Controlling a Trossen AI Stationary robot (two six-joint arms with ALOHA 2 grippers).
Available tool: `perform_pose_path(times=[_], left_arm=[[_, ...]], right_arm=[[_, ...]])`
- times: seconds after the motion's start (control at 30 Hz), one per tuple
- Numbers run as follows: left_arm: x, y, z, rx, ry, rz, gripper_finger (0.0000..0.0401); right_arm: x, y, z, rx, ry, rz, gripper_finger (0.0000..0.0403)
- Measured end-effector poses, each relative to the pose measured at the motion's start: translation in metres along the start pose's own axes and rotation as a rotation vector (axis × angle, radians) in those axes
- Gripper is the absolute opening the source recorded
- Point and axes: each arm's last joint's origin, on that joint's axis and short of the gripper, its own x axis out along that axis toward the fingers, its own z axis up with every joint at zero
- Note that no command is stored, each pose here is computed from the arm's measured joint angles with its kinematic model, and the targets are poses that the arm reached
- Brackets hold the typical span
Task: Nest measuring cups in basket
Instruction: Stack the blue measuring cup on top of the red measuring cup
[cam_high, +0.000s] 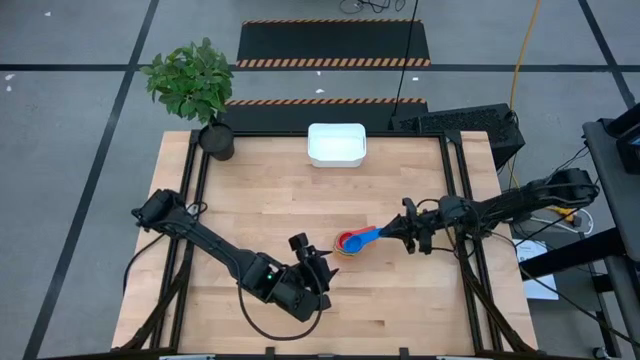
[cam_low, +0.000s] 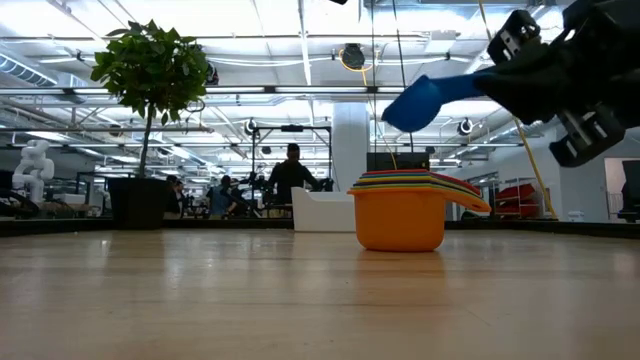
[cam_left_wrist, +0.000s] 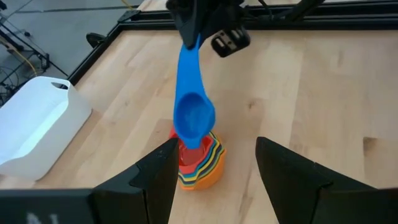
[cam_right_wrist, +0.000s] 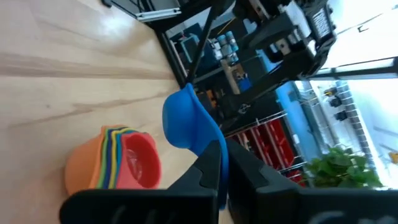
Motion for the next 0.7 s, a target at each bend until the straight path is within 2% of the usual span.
perform_pose_path(times=[0.7], left_arm=[[0.002,0.001,0.0,0.008,0.002,0.005,0.0214]], right_arm=[[0.013,0.013,-0.021,0.039,0.058,0.028,0.0]])
